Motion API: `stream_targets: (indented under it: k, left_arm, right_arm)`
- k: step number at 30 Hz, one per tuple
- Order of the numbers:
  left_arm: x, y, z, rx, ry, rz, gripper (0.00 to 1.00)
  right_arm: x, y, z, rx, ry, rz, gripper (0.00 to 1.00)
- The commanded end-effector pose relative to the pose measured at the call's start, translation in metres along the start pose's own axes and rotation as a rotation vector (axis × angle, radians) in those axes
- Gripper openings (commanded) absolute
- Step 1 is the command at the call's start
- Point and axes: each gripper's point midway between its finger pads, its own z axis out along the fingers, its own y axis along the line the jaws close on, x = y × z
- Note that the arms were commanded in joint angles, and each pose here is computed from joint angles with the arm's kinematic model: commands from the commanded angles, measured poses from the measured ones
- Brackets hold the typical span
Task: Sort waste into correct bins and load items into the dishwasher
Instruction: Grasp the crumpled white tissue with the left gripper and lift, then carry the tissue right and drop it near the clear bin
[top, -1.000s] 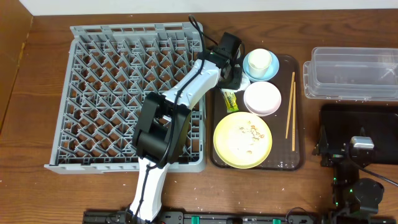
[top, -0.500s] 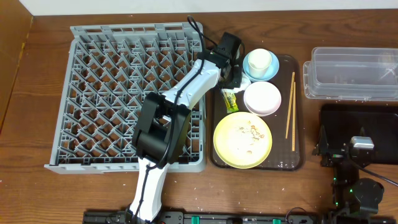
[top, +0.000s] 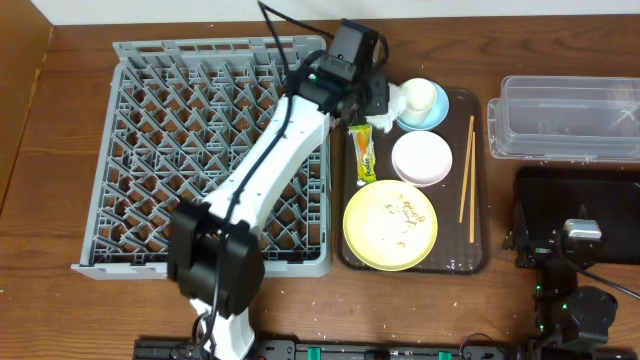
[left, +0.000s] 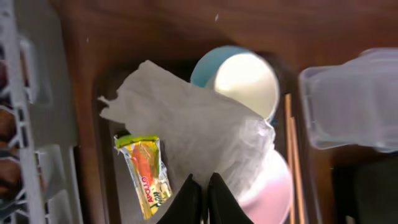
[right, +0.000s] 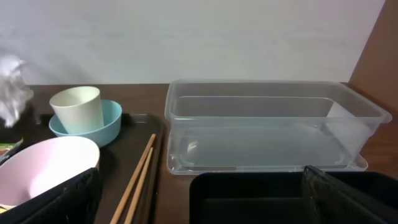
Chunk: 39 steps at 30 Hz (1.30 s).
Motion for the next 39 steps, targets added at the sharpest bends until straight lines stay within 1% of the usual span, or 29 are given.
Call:
stream_targets:
  k: [1, 5, 7, 11, 14, 17, 18, 19, 21, 22, 24, 28, 30, 32, 36, 39]
  left_arm:
    - [-0.004, 0.002, -0.006, -0.008, -0.017, -0.035, 0.07]
    - [-0.021, -0.008, -0.009, 0.031, -0.086, -0.071, 0.07]
    - [-0.041, -0.025, -0.012, 0.113, -0.164, -0.074, 0.07]
    - [-0.076, -0.061, -0.026, 0.248, -0.316, -0.026, 0.08]
    - [-0.087, -0.085, -0.035, 0.312, -0.391, 0.006, 0.07]
    - [-0.09, -0.114, -0.041, 0.376, -0.442, 0.042, 0.07]
    - [-0.089, -0.123, -0.042, 0.396, -0.453, 0.053, 0.08]
    - [-0.084, -0.145, -0.041, 0.436, -0.473, 0.092, 0.08]
    - [-0.078, -0.164, -0.037, 0.467, -0.49, 0.146, 0.07]
    - [-0.071, -0.178, -0.029, 0.483, -0.496, 0.168, 0.08]
    - [-0.064, -0.19, -0.014, 0.506, -0.5, 0.181, 0.08]
    - [-0.051, -0.198, 0.015, 0.519, -0.483, 0.192, 0.08]
    - [-0.035, -0.201, 0.042, 0.512, -0.444, 0.2, 0.08]
    - [-0.025, -0.203, 0.057, 0.51, -0.422, 0.205, 0.08]
    - [-0.005, -0.213, 0.075, 0.519, -0.39, 0.223, 0.08]
    - [0.008, -0.225, 0.079, 0.53, -0.385, 0.276, 0.08]
  right_arm:
    - [0.0, -0.003, 0.0, 0.012, 0.0, -0.011, 0.99]
    - [0.0, -0.003, 0.0, 0.012, 0.0, -0.011, 0.99]
    - [0.0, -0.003, 0.0, 0.012, 0.0, -0.011, 0.99]
    - [0.0, -0.003, 0.0, 0.012, 0.0, -0.011, 0.99]
    - [0.0, -0.003, 0.0, 0.012, 0.0, -0.011, 0.99]
    - [0.0, -0.003, 0.0, 0.012, 0.0, -0.011, 0.99]
    - [0.0, -0.003, 0.0, 0.012, 0.0, -0.011, 0.99]
    - [0.0, -0.003, 0.0, 0.012, 0.0, -0.011, 0.99]
    - [0.0, -0.003, 0.0, 0.012, 0.0, -0.011, 0.99]
    - [0.0, -0.003, 0.0, 0.012, 0.0, -0.011, 0.99]
    - [0.0, -0.003, 0.0, 0.012, 0.0, -0.011, 0.99]
    - [0.0, -0.003, 0.0, 0.012, 0.0, -0.011, 0.99]
    - [0.0, -0.003, 0.0, 0.012, 0.0, -0.011, 0.99]
    - [0.0, -0.003, 0.0, 0.012, 0.0, -0.011, 0.99]
    - [0.0, -0.003, 0.0, 0.012, 0.0, -0.011, 0.99]
    - [0.0, -0.003, 0.0, 0.012, 0.0, -0.011, 0.99]
